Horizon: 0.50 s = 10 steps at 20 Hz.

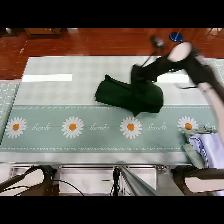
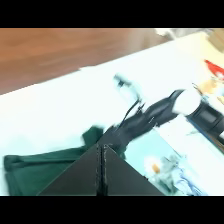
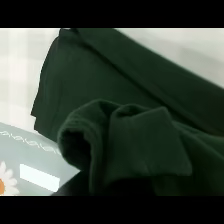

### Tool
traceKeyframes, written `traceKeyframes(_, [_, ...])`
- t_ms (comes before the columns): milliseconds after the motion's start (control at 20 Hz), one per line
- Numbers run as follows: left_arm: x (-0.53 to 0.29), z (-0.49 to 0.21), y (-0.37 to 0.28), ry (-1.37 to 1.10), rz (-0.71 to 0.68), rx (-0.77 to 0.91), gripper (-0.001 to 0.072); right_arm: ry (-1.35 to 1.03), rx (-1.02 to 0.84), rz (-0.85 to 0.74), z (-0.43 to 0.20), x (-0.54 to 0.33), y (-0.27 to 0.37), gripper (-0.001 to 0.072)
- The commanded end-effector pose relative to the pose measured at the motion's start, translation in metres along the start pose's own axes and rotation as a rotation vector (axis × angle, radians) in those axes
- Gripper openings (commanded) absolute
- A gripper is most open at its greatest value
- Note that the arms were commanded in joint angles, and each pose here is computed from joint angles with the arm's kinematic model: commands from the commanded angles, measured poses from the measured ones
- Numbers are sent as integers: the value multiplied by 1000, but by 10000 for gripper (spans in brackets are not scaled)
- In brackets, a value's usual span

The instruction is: Fold the shirts.

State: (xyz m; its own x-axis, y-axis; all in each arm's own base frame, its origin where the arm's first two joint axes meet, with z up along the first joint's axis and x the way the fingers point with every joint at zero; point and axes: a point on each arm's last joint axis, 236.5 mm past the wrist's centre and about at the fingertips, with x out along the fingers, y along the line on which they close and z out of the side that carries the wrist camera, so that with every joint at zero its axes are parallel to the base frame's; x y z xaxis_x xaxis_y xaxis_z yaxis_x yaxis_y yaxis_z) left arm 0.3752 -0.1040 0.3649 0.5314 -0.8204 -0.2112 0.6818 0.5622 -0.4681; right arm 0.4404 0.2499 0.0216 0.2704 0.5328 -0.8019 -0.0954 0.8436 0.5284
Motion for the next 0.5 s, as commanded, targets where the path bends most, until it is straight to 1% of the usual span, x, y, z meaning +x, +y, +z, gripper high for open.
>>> traceKeyframes(0, [-10, -11, 7, 31, 51, 2, 19, -33, 67, 161, -8, 81, 56, 587])
traceKeyframes(50, [-3, -21, 13, 65, 59, -12, 19, -85, 69, 237, 2, 83, 77, 603])
traceKeyframes(150, [13, -47, 23, 134, 58, -54, 19, -165, 67, 329, 22, 64, 98, 601])
traceKeyframes(250, [29, -74, 30, 192, 37, -91, 19, -220, 50, 346, 43, 26, 95, 597])
traceKeyframes(350, [43, -96, 38, 223, 18, -132, 19, -251, -9, 301, 57, -24, 71, 594])
traceKeyframes(400, [47, -106, 43, 233, 16, -154, 19, -261, -48, 244, 61, -50, 50, 593])
traceKeyframes(450, [50, -117, 50, 241, 19, -190, 20, -266, -75, 152, 62, -79, 20, 591])
